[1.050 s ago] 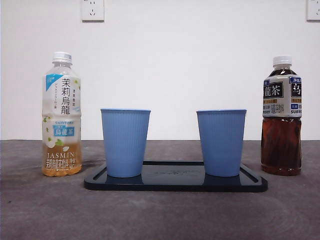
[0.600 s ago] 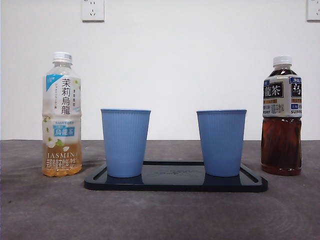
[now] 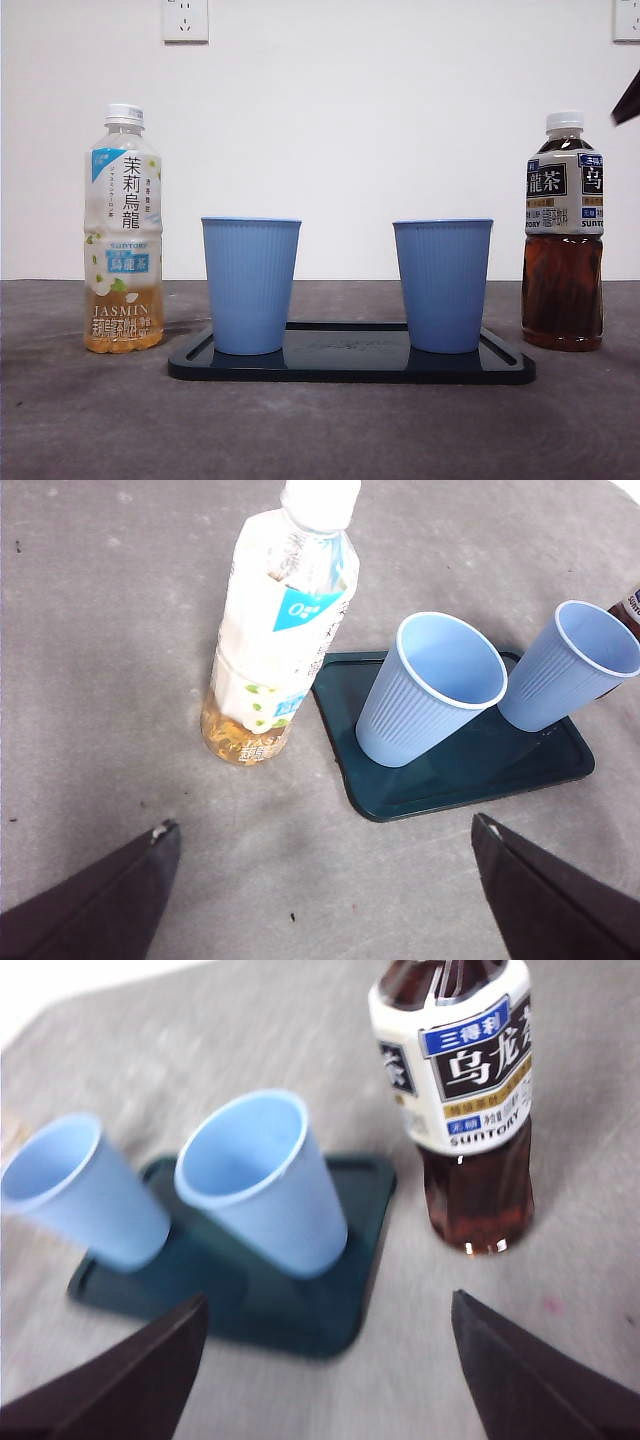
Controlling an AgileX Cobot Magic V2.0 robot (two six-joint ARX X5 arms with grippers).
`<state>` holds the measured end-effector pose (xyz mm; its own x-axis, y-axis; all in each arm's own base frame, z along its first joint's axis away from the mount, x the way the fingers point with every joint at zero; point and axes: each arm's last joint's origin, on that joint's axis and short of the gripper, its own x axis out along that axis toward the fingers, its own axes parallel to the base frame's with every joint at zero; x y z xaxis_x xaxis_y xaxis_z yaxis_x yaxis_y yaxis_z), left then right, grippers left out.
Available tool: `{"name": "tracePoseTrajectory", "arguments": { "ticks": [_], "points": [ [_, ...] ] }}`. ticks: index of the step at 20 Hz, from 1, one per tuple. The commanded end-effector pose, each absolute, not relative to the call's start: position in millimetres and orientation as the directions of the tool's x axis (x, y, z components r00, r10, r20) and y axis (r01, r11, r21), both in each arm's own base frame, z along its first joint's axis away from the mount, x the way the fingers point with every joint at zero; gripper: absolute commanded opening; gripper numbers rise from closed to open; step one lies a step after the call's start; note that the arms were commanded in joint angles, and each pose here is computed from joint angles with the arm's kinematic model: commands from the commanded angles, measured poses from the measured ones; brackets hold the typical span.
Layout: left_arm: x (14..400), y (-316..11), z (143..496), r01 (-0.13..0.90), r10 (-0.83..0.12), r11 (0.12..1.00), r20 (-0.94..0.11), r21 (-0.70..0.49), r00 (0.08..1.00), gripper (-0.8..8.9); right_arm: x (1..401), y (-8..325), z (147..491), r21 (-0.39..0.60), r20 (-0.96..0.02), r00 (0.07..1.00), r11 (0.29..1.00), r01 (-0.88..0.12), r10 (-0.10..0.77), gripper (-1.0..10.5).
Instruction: Pour the drink into the cup
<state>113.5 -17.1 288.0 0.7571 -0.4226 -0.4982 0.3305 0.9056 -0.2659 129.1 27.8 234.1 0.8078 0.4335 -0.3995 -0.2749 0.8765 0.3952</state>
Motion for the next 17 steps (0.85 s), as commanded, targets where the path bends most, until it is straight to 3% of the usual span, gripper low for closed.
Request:
{"name": "tracePoseTrajectory", "arguments": {
  "ticks": [1, 8, 17],
  "points": [
    [113.8, -17.3, 294.0, 0.34, -0.427, 0.903, -0.479, -0.261, 0.767, 4.69, 136.7, 33.4, 219.7, 0.407, -0.364, 0.85, 0.886, -0.222, 0.38, 3.9],
    [113.7, -17.3, 294.2, 0.341, -0.427, 0.903, -0.477, -0.26, 0.768, 4.69, 163.1, 45.8, 181.4, 0.321, -0.324, 0.904, 0.931, -0.172, 0.278, 3.9],
    [113.7, -17.3, 294.2, 0.341, -0.427, 0.904, -0.478, -0.26, 0.768, 4.69, 205.7, 53.6, 148.9, 0.259, -0.285, 0.929, 0.952, -0.164, 0.238, 3.9]
  ]
}}
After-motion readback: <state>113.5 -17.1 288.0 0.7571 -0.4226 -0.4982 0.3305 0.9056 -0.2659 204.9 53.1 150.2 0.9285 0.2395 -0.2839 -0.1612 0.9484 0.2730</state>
